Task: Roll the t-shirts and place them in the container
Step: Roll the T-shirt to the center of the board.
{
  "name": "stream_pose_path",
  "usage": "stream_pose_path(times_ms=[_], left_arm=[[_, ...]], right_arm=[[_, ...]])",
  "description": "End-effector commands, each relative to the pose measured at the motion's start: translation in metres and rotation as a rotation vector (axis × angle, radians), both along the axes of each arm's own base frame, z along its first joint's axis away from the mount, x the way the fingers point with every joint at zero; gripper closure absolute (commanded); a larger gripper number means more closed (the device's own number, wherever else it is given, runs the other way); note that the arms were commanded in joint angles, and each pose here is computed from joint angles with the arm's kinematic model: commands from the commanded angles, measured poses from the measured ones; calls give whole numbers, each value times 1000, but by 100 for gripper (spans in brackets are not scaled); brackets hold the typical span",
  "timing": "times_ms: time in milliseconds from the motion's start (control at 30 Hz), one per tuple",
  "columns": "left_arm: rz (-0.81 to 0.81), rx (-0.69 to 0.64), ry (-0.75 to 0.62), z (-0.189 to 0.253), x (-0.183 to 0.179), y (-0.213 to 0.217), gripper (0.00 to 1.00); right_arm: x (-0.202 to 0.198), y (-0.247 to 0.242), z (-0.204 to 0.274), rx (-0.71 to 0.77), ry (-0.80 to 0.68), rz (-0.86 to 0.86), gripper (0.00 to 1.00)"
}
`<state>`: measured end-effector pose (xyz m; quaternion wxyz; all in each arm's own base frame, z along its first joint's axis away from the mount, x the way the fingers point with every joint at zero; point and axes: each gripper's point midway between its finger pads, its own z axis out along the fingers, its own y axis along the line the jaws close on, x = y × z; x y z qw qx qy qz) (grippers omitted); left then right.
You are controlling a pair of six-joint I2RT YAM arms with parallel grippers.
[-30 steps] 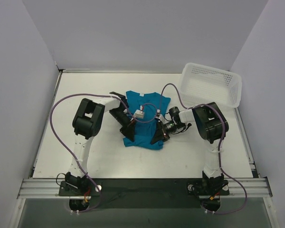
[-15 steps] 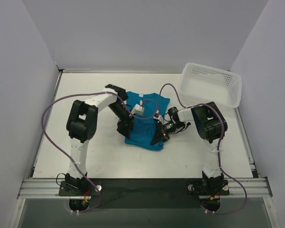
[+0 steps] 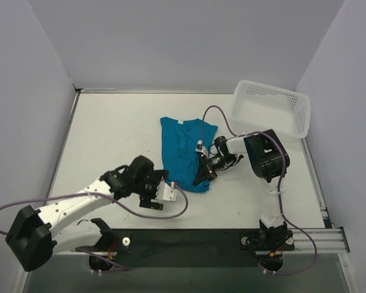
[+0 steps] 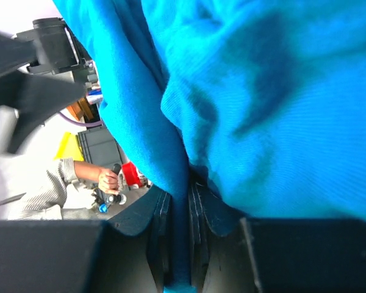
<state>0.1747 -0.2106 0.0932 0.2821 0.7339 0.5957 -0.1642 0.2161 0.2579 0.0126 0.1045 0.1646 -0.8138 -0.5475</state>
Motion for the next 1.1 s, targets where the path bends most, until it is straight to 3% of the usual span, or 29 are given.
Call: stream_pose_path(times_ms=[0, 167, 267, 433, 500, 633, 700, 967, 1067], left_arm=[[152, -189, -499, 32, 62, -23, 3], [114, -226, -710, 30, 61, -35, 3], [99, -223, -784, 27, 65, -45, 9], [41, -163, -786, 4, 67, -52, 26], [11, -153, -773, -2, 64, -53, 32], [-24, -148, -747, -6, 57, -52, 34], [-29, -142, -725, -7, 53, -50, 32], [23, -209, -632, 2, 31, -34, 3], [165, -287, -534, 21, 30, -26, 3]], right_arm=[[-13, 3, 6, 6, 51, 31, 100], [-27, 3, 6, 19, 128, 38, 100], [-28, 3, 8, 21, 128, 42, 100], [-32, -1, 12, 11, 229, 51, 100], [-26, -2, 15, 51, 188, 82, 100], [-32, -5, 24, 65, 278, 102, 100], [-30, -4, 26, 89, 256, 116, 100], [-24, -10, 25, 53, 265, 119, 100], [-25, -12, 12, -51, 276, 127, 100]])
